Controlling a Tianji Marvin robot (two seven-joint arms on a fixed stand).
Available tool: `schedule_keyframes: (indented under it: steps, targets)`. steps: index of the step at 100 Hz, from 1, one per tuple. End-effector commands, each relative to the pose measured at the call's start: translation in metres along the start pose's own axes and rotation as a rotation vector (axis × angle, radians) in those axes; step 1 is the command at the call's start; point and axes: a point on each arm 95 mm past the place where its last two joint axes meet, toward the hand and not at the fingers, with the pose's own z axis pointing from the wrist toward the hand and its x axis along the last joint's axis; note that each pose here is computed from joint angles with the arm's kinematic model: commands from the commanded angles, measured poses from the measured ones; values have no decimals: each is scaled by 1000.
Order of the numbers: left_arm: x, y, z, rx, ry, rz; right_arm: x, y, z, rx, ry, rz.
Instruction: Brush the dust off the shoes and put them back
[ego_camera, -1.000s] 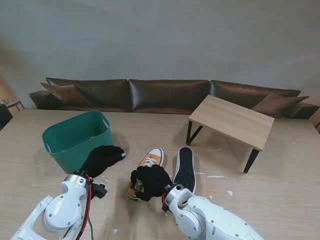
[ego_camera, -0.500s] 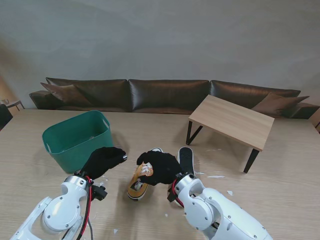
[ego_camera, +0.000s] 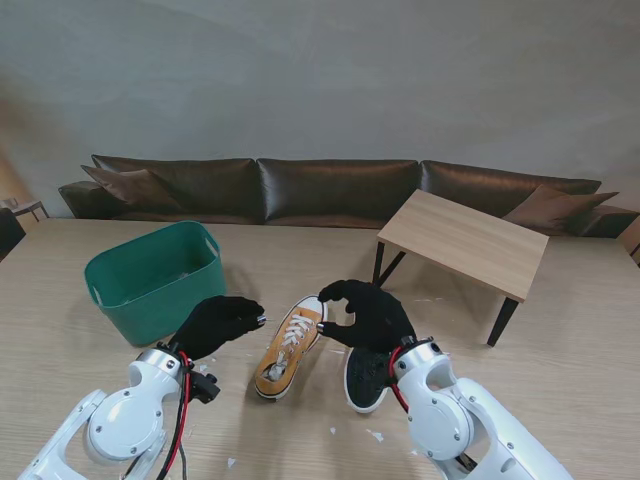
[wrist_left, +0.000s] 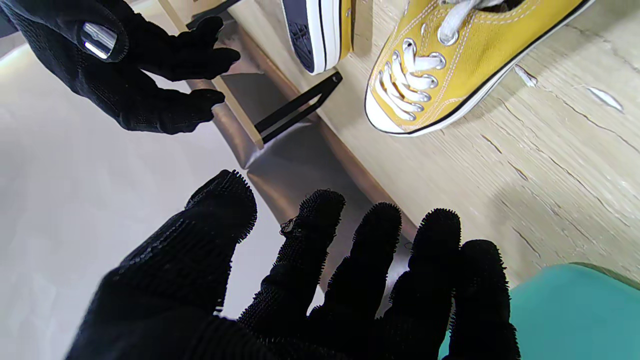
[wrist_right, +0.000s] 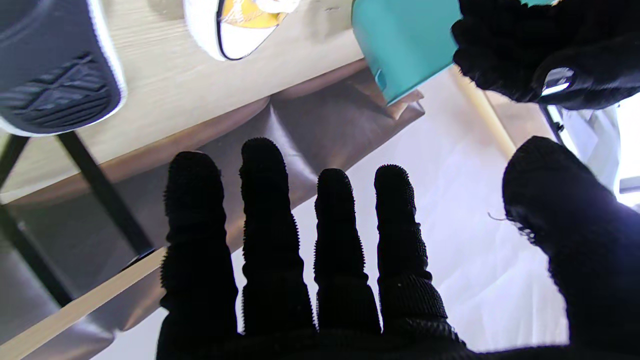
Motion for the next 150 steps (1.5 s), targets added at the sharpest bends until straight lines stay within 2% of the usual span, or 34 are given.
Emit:
schedule_keyframes:
  steps: [1,24,41,60,71,93,102,122,150]
  targets:
    - [4,3,-3,-34,9,7,-7,-3,-12,16,-22,4]
    - [1,3,-15,-128,6,104,-32,3,-31,-20,-98,41]
    - [-1,1,-23,-183,17,211,-41,6,-32,-58,-133,65]
    - [-2,0,-31,-216,35,304,-49,12,-32,-71,-160,65]
    - [-2,0,-36,-260,33,373,-53,13,-31,-79,-177,69]
    - [0,6,-43,-354,30,505,-55,17,-29,-93,-190,75]
    - [0,10,-44,-384,27,539,-48,23,-33,-94,-194,81]
    - [-2,18,-41,-447,21,593,-47,25,-34,-97,-205,94]
    - [-10,30,-34,-478,-17,678,-47,26,-35,-100,-212,106]
